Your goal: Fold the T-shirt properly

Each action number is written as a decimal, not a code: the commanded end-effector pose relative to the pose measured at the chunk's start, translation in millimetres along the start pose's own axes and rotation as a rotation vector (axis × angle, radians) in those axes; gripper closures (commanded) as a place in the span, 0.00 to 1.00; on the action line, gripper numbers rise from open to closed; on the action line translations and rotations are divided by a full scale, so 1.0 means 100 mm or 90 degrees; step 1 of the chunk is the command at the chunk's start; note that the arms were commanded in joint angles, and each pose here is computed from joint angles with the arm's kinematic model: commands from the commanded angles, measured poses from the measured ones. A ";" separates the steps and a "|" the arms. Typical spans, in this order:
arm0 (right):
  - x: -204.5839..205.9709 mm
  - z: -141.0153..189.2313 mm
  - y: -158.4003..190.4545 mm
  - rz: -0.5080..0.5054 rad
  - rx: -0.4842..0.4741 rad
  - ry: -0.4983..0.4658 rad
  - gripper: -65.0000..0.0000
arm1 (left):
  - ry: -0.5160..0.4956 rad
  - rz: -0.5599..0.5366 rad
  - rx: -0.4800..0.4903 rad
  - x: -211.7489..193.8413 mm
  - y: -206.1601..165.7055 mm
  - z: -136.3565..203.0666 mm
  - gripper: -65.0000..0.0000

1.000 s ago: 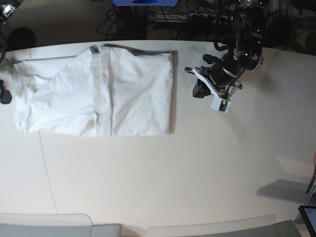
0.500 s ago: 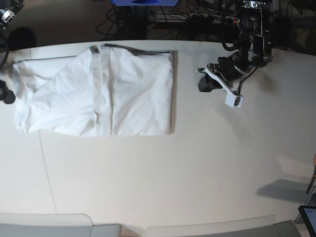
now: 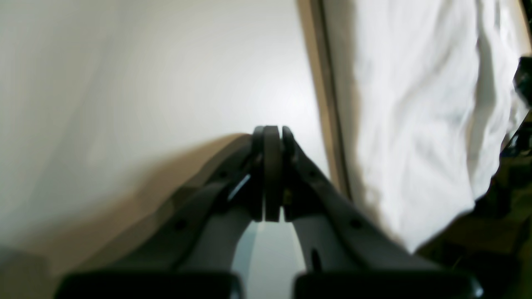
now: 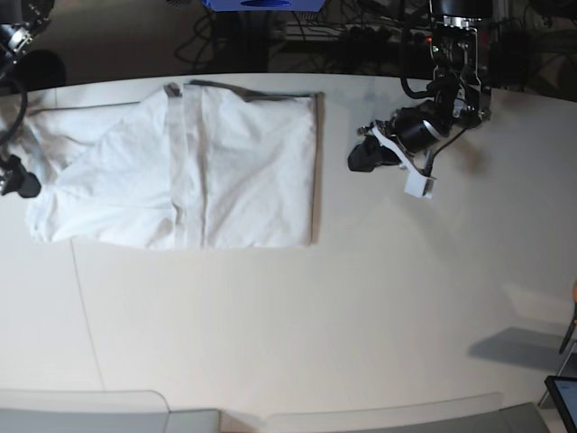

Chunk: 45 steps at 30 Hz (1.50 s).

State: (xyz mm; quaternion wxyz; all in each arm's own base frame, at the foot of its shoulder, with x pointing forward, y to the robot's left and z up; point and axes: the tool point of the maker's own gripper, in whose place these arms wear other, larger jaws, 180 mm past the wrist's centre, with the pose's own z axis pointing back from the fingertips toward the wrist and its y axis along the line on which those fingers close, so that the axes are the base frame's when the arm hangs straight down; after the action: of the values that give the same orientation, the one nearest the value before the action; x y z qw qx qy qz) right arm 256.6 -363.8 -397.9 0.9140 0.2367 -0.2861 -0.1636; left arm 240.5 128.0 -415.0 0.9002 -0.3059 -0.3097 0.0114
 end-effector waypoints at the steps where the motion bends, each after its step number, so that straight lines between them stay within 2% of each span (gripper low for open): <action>1: 0.14 0.07 0.00 0.017 -0.004 -0.015 0.22 | 0.032 -0.010 0.021 -0.08 0.07 0.01 1.00; 4: 0.05 0.00 0.04 0.011 0.005 -0.002 0.22 | 0.028 -0.007 0.016 -0.07 0.03 -0.01 1.00; 7: -0.05 -0.10 0.14 0.034 0.016 0.037 0.23 | 0.027 -0.015 -0.001 -0.02 -0.06 -0.10 1.00; 14: -0.20 -0.16 0.29 0.022 0.072 0.041 0.23 | 0.042 -0.044 -0.054 0.00 -0.40 -0.31 1.00; 18: -0.24 -0.14 0.25 0.017 0.068 0.043 0.23 | 0.034 -0.046 -0.062 0.06 -0.46 -0.36 1.00; 31: -0.31 -0.07 0.16 0.017 0.054 0.058 0.25 | 0.054 -0.016 -0.051 -0.02 -0.33 -0.46 1.00; 40: -0.53 -0.11 0.16 0.003 0.058 0.087 0.56 | 0.063 -0.027 -0.083 -0.04 -0.55 -0.58 1.00; 43: -0.57 -0.12 0.16 -0.001 0.059 0.090 0.75 | 0.063 -0.027 -0.089 -0.05 -0.59 -0.60 1.00; 45: -0.58 -0.12 0.16 -0.001 0.058 0.096 0.92 | 0.062 -0.026 -0.090 -0.05 -0.60 -0.60 1.00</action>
State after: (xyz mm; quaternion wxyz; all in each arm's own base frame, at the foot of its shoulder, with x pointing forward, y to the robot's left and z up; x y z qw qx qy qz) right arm 230.5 -315.3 -420.6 0.9059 0.3074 -0.2528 -0.1444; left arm 267.6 49.9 -417.3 0.8850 -0.3619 -0.2905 -0.0371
